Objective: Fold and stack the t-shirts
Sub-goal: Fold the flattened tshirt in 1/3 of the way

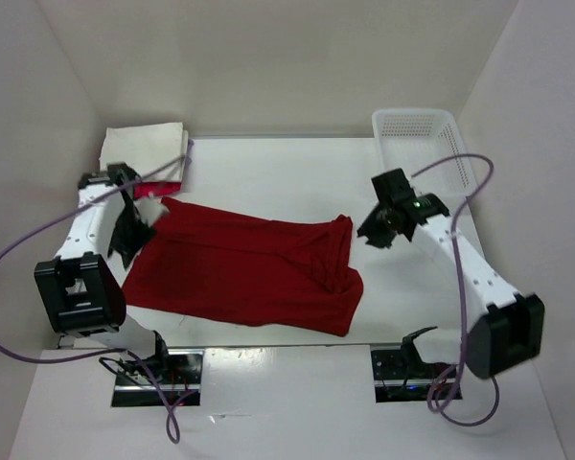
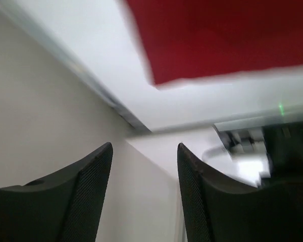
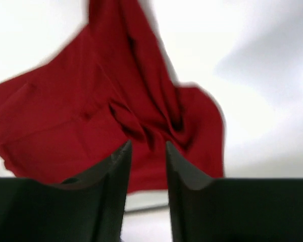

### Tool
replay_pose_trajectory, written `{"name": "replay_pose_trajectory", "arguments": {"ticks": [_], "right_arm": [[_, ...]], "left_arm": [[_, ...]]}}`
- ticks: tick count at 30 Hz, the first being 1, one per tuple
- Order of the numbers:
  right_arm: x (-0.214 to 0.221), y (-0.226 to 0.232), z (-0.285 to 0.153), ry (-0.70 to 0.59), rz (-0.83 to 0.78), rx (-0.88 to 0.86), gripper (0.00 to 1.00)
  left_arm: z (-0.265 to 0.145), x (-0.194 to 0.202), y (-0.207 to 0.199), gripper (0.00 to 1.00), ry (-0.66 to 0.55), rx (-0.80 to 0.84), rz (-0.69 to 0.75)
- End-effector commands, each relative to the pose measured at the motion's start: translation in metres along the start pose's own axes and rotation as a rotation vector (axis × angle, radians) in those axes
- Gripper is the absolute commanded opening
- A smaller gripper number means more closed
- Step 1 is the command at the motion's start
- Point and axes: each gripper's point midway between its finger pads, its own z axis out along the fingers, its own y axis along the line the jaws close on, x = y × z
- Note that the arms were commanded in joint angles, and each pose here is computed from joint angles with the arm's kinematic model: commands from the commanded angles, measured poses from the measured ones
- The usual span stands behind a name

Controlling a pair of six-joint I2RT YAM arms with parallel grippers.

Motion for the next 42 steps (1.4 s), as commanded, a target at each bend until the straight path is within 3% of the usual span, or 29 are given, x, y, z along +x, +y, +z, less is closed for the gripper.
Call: {"name": "replay_pose_trajectory", "arguments": {"ticks": [1, 4, 7, 12, 17, 22, 29, 32, 34, 36, 37, 38, 39, 42], "right_arm": [[-0.044, 0.051, 0.014, -0.128, -0.175, -0.090, 0.33], [-0.052, 0.074, 0.047, -0.093, -0.250, -0.076, 0.37], [-0.055, 0.083, 0.077, -0.058, -0.288, -0.031, 0.50], [-0.061, 0.093, 0.105, -0.045, -0.342, 0.000, 0.53], [-0.050, 0.104, 0.116, 0.012, -0.374, -0.027, 0.53], [-0.042, 0.102, 0.126, 0.038, -0.387, -0.006, 0.56], [-0.033, 0.081, 0.132, 0.084, -0.392, 0.109, 0.60], [-0.027, 0.073, 0.138, 0.112, -0.388, 0.143, 0.60], [-0.022, 0.074, 0.141, 0.139, -0.386, 0.133, 0.56], [-0.016, 0.076, 0.146, 0.159, -0.383, 0.114, 0.36], [-0.011, 0.076, 0.149, 0.186, -0.381, 0.105, 0.28], [-0.007, 0.075, 0.154, 0.201, -0.381, 0.103, 0.09], [-0.007, 0.075, 0.154, 0.201, -0.381, 0.103, 0.00], [-0.028, 0.088, 0.141, 0.135, -0.354, 0.040, 0.00]], "left_arm": [[-0.065, -0.056, 0.067, 0.62, -0.323, -0.182, -0.113], [-0.091, -0.126, 0.084, 0.61, -0.615, -0.133, -0.162], [-0.077, -0.170, 0.080, 0.63, -0.661, -0.048, -0.159], [-0.020, -0.207, 0.080, 0.64, -0.596, 0.017, -0.174], [0.016, -0.220, 0.097, 0.66, -0.552, -0.042, -0.238], [0.030, -0.218, 0.114, 0.68, -0.549, -0.054, -0.290], [0.059, -0.224, 0.106, 0.69, -0.509, -0.007, -0.270], [0.070, -0.226, 0.092, 0.61, -0.497, 0.064, -0.255], [0.069, -0.228, 0.089, 0.48, -0.510, 0.080, -0.240], [0.074, -0.230, 0.081, 0.33, -0.501, 0.098, -0.228], [0.077, -0.233, 0.077, 0.16, -0.494, 0.107, -0.229], [0.077, -0.233, 0.077, 0.08, -0.493, 0.107, -0.229], [0.077, -0.233, 0.076, 0.02, -0.493, 0.109, -0.239], [0.066, -0.233, 0.082, 0.00, -0.517, 0.083, -0.254]]}}
